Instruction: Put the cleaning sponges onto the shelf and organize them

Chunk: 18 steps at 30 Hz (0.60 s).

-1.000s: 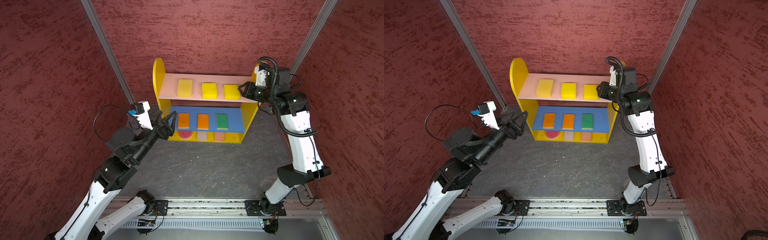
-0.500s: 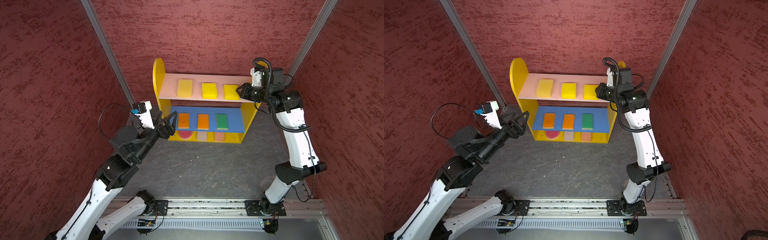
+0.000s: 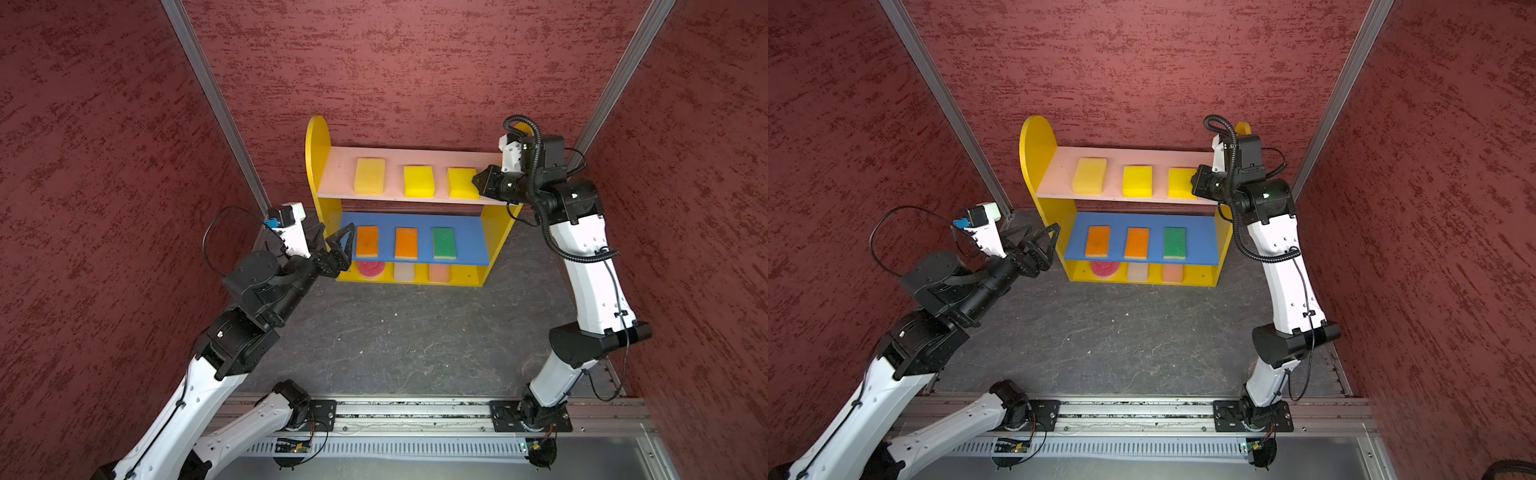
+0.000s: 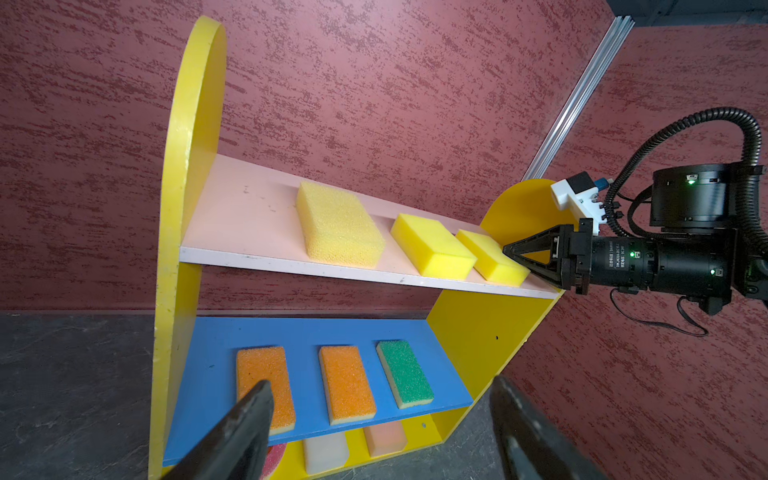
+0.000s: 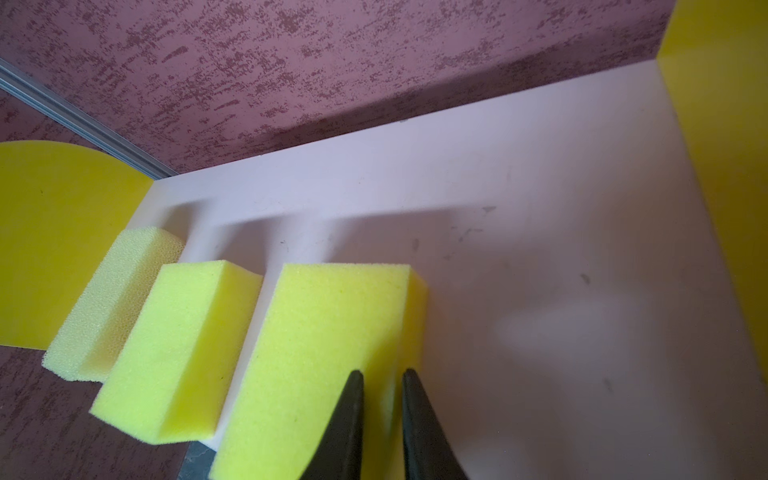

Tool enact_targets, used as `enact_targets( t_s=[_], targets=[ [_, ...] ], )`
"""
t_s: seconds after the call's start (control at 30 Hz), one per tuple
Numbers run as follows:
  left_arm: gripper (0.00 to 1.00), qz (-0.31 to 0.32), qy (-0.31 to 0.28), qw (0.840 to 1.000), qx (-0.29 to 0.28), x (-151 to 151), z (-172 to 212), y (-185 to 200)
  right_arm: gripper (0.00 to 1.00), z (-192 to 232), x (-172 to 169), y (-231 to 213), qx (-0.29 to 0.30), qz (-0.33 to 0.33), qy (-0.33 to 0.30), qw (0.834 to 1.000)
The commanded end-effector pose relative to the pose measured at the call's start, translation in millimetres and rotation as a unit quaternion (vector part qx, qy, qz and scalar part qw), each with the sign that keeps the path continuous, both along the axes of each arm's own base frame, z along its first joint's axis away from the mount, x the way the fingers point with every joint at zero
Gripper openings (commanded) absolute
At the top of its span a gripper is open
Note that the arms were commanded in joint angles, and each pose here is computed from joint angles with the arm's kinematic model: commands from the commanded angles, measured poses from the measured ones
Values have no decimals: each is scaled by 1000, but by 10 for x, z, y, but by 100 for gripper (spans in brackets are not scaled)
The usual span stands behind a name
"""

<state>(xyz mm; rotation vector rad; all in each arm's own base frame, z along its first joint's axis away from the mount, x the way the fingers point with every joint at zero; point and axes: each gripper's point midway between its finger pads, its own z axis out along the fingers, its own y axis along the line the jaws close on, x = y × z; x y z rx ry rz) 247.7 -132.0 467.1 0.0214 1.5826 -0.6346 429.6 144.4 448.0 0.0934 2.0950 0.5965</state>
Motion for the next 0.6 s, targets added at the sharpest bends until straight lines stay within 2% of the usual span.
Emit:
enact_targets(
  t_s=[0.0, 0.43, 0.57],
  targets=[
    [81, 5, 2, 1000, 4, 7, -33, 27, 18, 14, 42, -32, 2, -10, -4, 1000],
    [82, 0, 7, 1000, 1, 25, -54, 10, 19, 4, 54, 20, 18, -2, -1, 1000],
    [82, 1, 7, 1000, 0, 29, -54, 13, 27, 36, 33, -4, 20, -8, -6, 1000]
  ],
)
